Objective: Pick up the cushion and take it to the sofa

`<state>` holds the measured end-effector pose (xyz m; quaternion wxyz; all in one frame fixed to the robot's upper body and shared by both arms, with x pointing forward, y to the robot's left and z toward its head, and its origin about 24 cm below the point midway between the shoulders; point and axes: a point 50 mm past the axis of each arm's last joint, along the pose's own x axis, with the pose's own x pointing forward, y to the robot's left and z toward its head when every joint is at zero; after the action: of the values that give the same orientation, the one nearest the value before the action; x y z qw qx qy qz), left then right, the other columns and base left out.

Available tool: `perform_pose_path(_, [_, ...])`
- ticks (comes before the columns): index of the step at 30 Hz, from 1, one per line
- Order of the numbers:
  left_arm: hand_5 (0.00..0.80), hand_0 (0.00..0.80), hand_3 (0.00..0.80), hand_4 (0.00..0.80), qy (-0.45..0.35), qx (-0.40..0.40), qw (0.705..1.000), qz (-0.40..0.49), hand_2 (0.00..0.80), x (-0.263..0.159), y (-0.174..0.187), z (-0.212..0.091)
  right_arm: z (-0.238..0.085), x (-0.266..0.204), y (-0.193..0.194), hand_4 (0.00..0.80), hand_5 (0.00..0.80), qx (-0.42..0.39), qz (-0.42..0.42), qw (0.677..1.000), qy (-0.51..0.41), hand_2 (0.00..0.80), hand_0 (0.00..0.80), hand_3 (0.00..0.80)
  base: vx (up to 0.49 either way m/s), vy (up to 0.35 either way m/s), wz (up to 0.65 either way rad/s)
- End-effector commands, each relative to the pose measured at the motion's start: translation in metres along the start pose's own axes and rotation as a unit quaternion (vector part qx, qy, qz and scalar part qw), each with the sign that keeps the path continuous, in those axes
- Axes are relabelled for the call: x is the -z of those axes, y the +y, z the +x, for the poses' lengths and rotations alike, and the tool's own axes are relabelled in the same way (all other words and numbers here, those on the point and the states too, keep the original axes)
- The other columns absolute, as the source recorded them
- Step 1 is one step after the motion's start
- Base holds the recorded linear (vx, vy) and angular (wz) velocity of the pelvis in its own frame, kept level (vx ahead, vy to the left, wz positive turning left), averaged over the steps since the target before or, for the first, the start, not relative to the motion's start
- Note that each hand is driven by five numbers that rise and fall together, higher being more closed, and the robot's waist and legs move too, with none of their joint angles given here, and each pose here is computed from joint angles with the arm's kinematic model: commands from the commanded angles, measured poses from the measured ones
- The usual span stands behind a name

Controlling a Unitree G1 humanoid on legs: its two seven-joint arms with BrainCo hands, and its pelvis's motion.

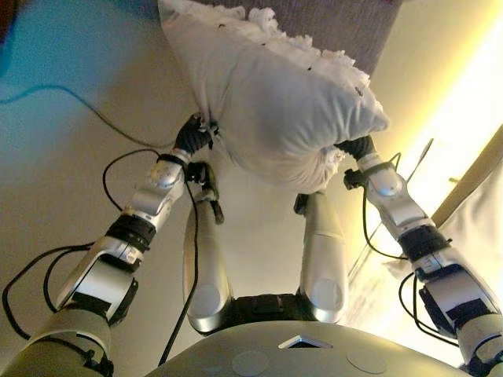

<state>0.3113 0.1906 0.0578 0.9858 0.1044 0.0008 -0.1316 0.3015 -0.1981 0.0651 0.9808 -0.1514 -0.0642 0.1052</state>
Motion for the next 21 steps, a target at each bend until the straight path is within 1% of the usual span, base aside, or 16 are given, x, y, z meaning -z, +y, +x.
perform_pose_path(1, [0.8, 0.8, 0.8, 0.8, -0.186, 0.142, 0.963, -0.132, 0.8, -0.035, -0.03, -0.026, -0.009, -0.041, -0.002, 0.8, 0.8, -0.011, 0.006, 0.99, -0.14, 0.8, 0.8, 0.8, 0.137, 0.001, 0.07])
perform_pose_path(3, [0.8, 0.8, 0.8, 0.8, -0.181, 0.132, 0.963, -0.148, 0.8, -0.017, -0.042, -0.044, -0.019, -0.037, 0.011, 0.8, 0.8, -0.01, 0.015, 0.991, -0.136, 0.8, 0.8, 0.8, 0.159, -0.028, 0.09])
perform_pose_path(4, [0.8, 0.8, 0.8, 0.8, -0.186, 0.127, 0.961, -0.161, 0.8, -0.012, -0.042, -0.055, -0.025, -0.038, 0.013, 0.8, 0.8, -0.009, 0.015, 0.99, -0.141, 0.8, 0.8, 0.8, 0.2, -0.041, 0.05])
perform_pose_path(6, [0.8, 0.8, 0.8, 0.8, -0.189, 0.117, 0.96, -0.173, 0.8, -0.011, -0.043, -0.067, -0.034, -0.046, 0.012, 0.8, 0.8, -0.009, 0.023, 0.989, -0.147, 0.8, 0.8, 0.8, 0.225, -0.016, 0.0])
perform_pose_path(8, [0.8, 0.8, 0.8, 0.8, -0.195, 0.092, 0.956, -0.196, 0.8, -0.012, -0.044, -0.088, -0.048, -0.056, 0.014, 0.8, 0.8, -0.023, 0.046, 0.986, -0.161, 0.8, 0.8, 0.8, 0.257, 0.026, -0.06])
perform_pose_path(10, [0.8, 0.8, 0.8, 0.8, -0.206, 0.069, 0.951, -0.222, 0.8, -0.018, -0.043, -0.095, -0.054, -0.067, 0.016, 0.8, 0.8, -0.038, 0.056, 0.981, -0.181, 0.8, 0.8, 0.8, 0.111, 0.059, -0.19])
perform_pose_path(12, [0.8, 0.8, 0.8, 0.8, -0.228, 0.056, 0.942, -0.24, 0.8, -0.026, -0.041, -0.096, -0.057, -0.078, 0.02, 0.8, 0.8, -0.05, 0.066, 0.974, -0.21, 0.8, 0.8, 0.8, 0.048, 0.094, -0.34])
perform_pose_path(15, [0.8, 0.8, 0.8, 0.8, -0.257, 0.071, 0.938, -0.221, 0.8, -0.039, -0.044, -0.092, -0.061, -0.087, 0.022, 0.8, 0.8, -0.039, 0.076, 0.969, -0.231, 0.8, 0.8, 0.8, 0.023, 0.055, -0.28])
perform_pose_path(18, [0.8, 0.8, 0.8, 0.8, -0.263, 0.082, 0.938, -0.211, 0.8, -0.048, -0.045, -0.086, -0.065, -0.091, 0.021, 0.8, 0.8, -0.012, 0.089, 0.965, -0.245, 0.8, 0.8, 0.8, 0.014, -0.013, -0.06])
perform_pose_path(21, [0.8, 0.8, 0.8, 0.8, -0.26, 0.089, 0.939, -0.207, 0.8, -0.053, -0.043, -0.084, -0.069, -0.097, 0.02, 0.8, 0.8, -0.002, 0.103, 0.96, -0.261, 0.8, 0.8, 0.8, 0.01, -0.128, -0.01])
